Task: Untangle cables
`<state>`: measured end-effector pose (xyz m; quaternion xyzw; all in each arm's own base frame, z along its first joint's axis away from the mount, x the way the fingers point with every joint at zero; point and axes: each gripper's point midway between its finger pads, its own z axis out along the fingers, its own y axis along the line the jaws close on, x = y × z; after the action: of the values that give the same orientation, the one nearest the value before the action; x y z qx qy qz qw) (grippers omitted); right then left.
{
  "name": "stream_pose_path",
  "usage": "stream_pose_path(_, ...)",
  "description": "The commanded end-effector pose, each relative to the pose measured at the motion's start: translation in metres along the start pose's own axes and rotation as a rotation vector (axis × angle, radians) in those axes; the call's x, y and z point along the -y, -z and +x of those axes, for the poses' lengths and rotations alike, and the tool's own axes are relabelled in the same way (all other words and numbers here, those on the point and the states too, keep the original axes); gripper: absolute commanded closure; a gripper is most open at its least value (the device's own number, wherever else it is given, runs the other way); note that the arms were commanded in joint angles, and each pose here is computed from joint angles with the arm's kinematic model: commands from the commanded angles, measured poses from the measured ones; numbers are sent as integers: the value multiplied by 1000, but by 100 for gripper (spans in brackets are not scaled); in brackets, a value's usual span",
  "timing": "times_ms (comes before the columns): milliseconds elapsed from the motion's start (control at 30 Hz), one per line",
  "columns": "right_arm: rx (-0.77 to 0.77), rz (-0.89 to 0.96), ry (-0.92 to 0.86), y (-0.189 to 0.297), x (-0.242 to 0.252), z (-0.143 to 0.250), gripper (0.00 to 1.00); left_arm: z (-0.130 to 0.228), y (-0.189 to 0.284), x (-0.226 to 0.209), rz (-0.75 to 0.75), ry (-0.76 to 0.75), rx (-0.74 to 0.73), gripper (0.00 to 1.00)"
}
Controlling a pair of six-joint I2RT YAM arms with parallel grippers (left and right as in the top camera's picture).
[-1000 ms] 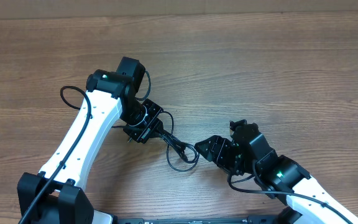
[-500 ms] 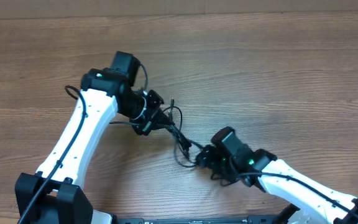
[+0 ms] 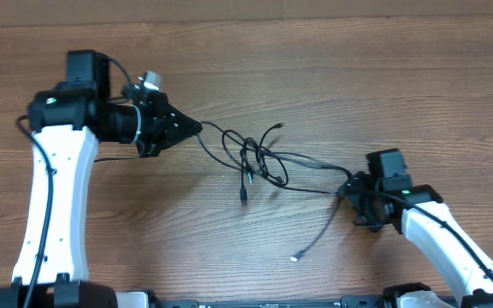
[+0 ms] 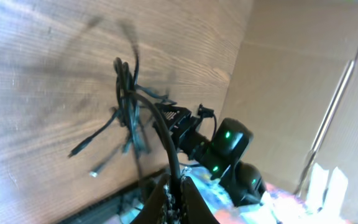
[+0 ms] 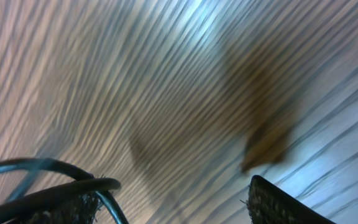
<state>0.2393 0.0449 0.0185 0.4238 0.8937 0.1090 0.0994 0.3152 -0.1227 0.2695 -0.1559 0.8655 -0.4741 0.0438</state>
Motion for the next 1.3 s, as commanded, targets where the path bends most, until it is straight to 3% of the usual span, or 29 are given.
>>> stream_pose_path(0,46,35,27,1,16,-21,25,10,9,22,44,-255,14,96)
stream_pose_path(367,51,-9,67,44,3,-64,25,-5,9,-21,-235,-262,88,96)
stream_pose_path(633,132,117,-67,89,31,-102,25,-14,24,-22,-178,-184,128,96)
stream_pose_path(767,-120,-121,-4,85,-11,-55,25,-14,23,-23,-180,13,147,96)
stream_pose_path(833,-289,-256,33,86,-37,-16,16,-13,20,-24,-188,117,155,96)
stream_pose_path(933,-446,-386,104,87,-64,28,14,-13,18,-25,-202,213,170,96)
stream_pose_path(967,-474,-403,117,85,-69,38,15,-13,17,-25,-205,230,174,96)
stream_pose_path(1067,-561,-357,5,70,-78,73,37,-11,15,-24,-203,254,170,96)
stream_pose_path(1167,-594,-307,-199,45,-92,104,37,-10,15,-25,-207,261,165,96)
stream_pose_path(1267,-571,-363,-229,32,-114,118,38,-8,15,-26,-211,269,159,96)
